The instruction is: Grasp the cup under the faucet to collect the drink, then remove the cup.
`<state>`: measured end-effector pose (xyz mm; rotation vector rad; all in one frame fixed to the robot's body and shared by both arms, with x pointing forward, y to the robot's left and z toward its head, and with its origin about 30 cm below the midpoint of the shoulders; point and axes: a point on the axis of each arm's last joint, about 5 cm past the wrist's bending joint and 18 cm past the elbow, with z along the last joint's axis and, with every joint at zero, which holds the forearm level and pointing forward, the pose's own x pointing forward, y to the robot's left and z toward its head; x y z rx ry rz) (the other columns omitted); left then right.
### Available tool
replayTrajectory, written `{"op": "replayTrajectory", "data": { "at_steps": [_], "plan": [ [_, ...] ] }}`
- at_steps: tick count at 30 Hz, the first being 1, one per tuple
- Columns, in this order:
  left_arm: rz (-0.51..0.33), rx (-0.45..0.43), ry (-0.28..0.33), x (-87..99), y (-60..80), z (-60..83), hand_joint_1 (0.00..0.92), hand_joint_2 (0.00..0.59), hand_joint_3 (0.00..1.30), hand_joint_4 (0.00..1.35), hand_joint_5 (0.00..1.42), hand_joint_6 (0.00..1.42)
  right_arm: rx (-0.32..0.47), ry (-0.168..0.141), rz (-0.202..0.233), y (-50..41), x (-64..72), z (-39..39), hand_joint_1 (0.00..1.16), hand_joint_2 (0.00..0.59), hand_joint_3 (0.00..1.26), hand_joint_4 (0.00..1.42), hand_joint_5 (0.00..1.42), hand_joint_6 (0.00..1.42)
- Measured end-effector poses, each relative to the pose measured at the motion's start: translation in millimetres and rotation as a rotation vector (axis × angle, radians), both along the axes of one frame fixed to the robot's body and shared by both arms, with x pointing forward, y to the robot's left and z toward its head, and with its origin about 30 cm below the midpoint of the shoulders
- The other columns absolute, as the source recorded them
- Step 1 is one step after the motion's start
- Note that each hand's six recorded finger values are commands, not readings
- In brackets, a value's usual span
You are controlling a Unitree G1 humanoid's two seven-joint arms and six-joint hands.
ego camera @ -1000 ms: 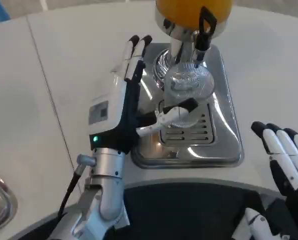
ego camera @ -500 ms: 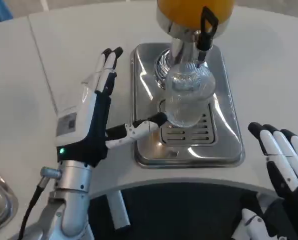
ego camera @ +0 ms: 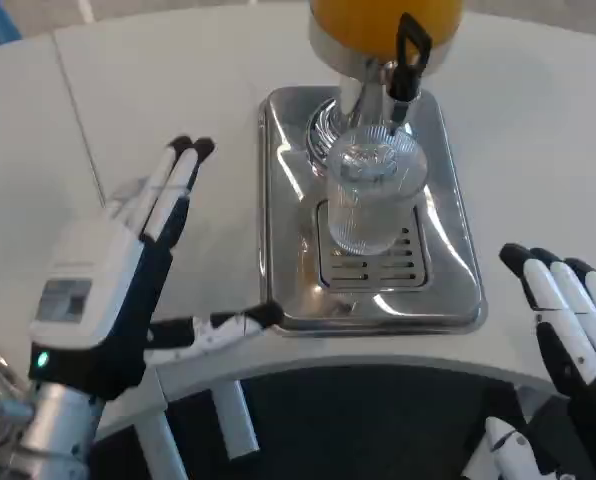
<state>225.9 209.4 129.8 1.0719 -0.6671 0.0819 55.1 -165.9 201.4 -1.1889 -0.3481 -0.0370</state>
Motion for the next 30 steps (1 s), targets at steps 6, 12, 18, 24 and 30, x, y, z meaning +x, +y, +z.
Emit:
{"op": "replayTrajectory", "data": {
  "at_steps": [6,12,18,24,30],
  "plan": [
    [-0.061,0.170,0.001,-31.3,5.1,3.4,0.346,0.084,0.02,0.00,0.15,0.16,0.023,0.002,-0.010,-1.0,0.6,0.0,0.12,0.577,0.00,0.00,0.00,0.00],
    [-0.098,0.249,0.019,-59.4,4.6,14.5,0.143,0.079,0.00,0.00,0.00,0.02,0.097,-0.006,-0.037,-1.6,1.5,0.0,0.12,0.577,0.00,0.00,0.00,0.00],
    [-0.091,0.406,0.130,-81.6,-4.1,20.5,0.000,0.093,0.00,0.00,0.00,0.00,0.215,-0.021,-0.052,-1.2,8.0,1.5,0.12,0.570,0.00,0.00,0.00,0.00],
    [-0.039,0.445,0.233,-89.9,-10.6,18.5,0.000,0.096,0.00,0.00,0.00,0.00,0.328,-0.032,-0.040,-0.7,21.3,4.7,0.06,0.541,0.00,0.00,0.00,0.00],
    [-0.045,0.407,0.254,-92.2,-18.9,15.3,0.000,0.102,0.00,0.00,0.00,0.00,0.405,-0.077,0.004,-2.0,37.8,10.7,0.00,0.538,0.00,0.00,0.00,0.00]
  ]
}}
